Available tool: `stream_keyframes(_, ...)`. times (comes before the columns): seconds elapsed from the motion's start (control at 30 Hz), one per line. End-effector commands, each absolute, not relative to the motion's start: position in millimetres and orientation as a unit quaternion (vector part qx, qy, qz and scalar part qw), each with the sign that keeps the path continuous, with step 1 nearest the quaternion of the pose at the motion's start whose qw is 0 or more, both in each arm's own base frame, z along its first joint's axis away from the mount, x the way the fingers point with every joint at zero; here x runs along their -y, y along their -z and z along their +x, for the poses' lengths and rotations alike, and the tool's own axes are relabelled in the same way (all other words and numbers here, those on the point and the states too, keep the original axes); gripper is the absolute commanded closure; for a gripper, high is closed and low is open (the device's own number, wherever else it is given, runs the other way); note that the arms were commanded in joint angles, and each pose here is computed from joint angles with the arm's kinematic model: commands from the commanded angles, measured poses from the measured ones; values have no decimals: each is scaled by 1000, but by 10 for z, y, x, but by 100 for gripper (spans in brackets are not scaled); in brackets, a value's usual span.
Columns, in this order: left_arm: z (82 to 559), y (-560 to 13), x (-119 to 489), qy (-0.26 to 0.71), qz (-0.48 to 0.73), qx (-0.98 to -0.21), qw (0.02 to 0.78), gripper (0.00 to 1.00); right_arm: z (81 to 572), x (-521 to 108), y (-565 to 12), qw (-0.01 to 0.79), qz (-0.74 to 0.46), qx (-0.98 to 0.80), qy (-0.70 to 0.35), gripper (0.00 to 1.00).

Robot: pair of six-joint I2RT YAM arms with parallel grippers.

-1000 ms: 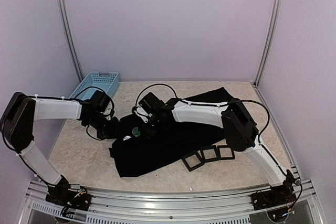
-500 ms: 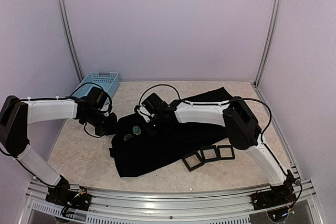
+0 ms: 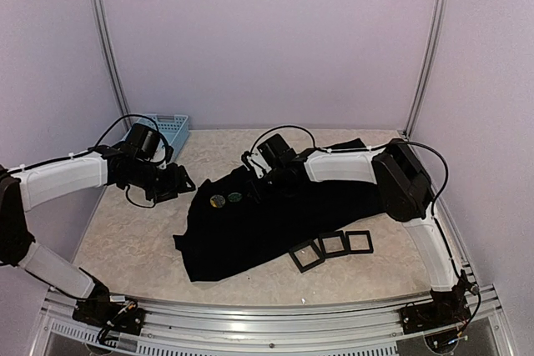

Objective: Remove the brooch from the garment
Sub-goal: Flatten the clothing at the center of the board.

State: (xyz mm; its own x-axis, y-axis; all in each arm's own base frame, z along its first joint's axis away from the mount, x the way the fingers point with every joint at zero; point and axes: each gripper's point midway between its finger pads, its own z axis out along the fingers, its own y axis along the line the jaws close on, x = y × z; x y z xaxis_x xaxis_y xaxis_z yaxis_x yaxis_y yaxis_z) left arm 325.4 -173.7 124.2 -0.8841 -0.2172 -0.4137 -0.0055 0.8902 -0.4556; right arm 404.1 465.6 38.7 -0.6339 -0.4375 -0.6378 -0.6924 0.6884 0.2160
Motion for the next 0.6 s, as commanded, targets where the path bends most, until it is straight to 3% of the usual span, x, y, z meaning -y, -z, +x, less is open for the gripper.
stream_keyframes(0.0, 3458, -1484, 1967, 269, -10, -929, 254, 28, 3942, -4766, -636, 281, -325, -859, -278, 50)
stream_keyframes(0.13, 3619, -1427, 2085, 287, 0, -926, 243, 14, 3983, -4710, -671, 290, -323, -862, -262, 30)
stream_keyframes(0.23, 3696, -1252, 2036, 297, -21, -928, 224, 8, 4014, -4683, -839, 309, -323, -857, -257, 23)
stream_keyframes(0.33, 3737, -1166, 1980, 300, -27, -927, 222, 1, 4032, -4637, -1032, 331, -321, -850, -253, 21)
stream_keyframes(0.57, 3807, -1033, 1990, 303, -17, -930, 208, 1, 3901, -4653, -1204, 341, -367, -827, -255, 19)
